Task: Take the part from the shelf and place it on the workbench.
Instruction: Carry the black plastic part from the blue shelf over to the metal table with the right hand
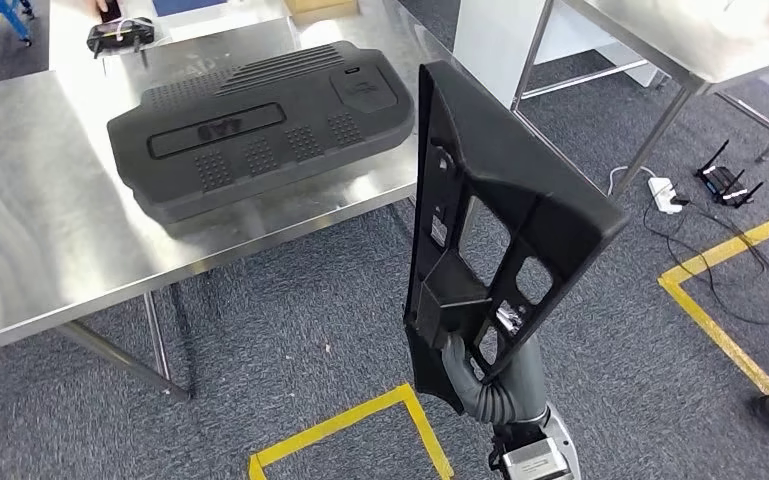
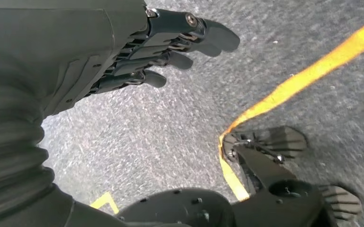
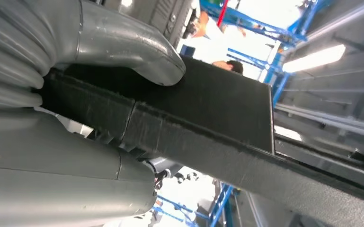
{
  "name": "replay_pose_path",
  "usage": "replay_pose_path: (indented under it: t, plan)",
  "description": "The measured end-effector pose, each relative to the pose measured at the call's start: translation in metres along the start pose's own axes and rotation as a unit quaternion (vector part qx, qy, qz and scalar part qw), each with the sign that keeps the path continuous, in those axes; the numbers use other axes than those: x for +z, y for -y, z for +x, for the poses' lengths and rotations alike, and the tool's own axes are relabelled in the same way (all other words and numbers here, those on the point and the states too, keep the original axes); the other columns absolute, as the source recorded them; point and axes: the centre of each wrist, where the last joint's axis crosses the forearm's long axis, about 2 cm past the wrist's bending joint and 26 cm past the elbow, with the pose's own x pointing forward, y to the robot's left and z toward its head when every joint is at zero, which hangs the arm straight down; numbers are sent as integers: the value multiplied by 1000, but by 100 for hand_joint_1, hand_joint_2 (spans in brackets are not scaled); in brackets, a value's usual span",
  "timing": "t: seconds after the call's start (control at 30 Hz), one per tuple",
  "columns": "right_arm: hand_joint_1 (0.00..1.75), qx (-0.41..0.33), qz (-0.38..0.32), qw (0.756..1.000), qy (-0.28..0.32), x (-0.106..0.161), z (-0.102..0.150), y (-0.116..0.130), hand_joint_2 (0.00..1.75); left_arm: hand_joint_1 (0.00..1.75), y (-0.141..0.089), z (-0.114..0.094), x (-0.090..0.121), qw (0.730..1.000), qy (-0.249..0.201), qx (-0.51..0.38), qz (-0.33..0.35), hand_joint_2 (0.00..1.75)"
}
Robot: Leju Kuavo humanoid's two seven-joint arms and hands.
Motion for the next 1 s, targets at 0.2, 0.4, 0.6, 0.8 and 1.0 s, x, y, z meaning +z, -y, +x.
replay_pose_path:
  t: [0.2,0.4,0.6,0.8,1.0]
  plan:
    - [175,-3,0,1000,3,-2,1,-4,175,0,-2,0,0,1000,6,17,4,175]
    - [175,-4,-1,1000,3,-2,2,-5,175,0,-3,-3,0,1000,5,21,7,175]
    - [175,-5,0,1000,4,-2,2,-7,175,0,-2,-2,0,1000,7,22,5,175]
    - [175,-6,0,1000,4,-3,2,-7,175,0,-2,-2,0,1000,7,22,5,175]
    - [175,-5,-1,1000,4,-2,2,-8,175,0,-4,-3,0,1000,6,19,6,175]
